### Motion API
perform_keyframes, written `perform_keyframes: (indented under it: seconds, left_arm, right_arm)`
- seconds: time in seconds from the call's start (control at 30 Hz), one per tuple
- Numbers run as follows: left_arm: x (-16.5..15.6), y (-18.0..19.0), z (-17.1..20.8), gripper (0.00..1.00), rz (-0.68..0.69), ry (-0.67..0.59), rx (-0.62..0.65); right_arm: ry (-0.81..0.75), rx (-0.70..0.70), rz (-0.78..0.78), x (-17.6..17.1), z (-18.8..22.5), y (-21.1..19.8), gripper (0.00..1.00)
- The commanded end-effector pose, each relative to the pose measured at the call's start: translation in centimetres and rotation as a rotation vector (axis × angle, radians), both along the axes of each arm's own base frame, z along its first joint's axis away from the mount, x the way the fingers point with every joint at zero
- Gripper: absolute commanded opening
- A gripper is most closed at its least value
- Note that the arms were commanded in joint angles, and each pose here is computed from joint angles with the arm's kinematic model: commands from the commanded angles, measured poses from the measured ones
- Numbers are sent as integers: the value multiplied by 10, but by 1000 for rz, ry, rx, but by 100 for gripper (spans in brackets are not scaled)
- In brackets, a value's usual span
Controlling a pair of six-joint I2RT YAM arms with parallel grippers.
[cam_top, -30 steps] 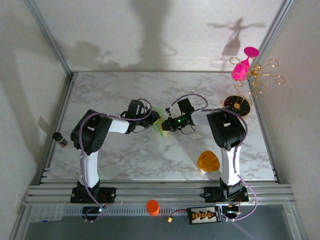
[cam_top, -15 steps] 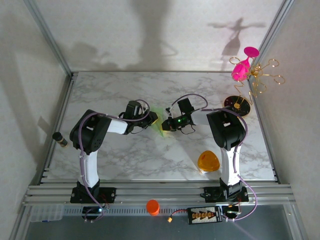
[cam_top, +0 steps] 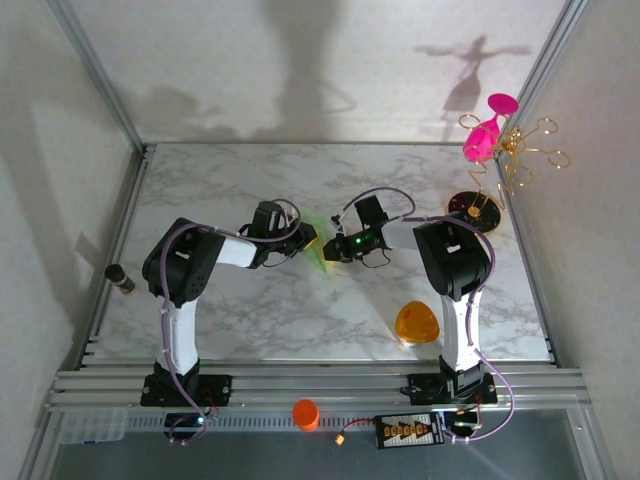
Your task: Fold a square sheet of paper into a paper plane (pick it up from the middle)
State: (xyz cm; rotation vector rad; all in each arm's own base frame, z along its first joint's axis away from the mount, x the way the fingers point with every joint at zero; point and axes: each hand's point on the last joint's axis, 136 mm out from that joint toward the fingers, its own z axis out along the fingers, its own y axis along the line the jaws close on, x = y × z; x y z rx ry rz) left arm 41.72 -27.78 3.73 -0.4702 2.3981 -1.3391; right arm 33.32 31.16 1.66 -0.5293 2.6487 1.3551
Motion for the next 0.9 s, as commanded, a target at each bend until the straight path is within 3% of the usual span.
perform_keyframes:
  seconds: [0.0,0.63,0.87]
  left_arm:
    - [4,-2,-2,12,-7,-2,1]
    - [1,4,-25,12,2,46,57]
    - [-5,10,-39,12,13,76,92]
  right_arm:
    - [94,-326,-63,-23,-97,-46,9]
    - [97,-301,-64,-17,-85,-39,15]
    - [98,-205,-66,-11,-50,-24,17]
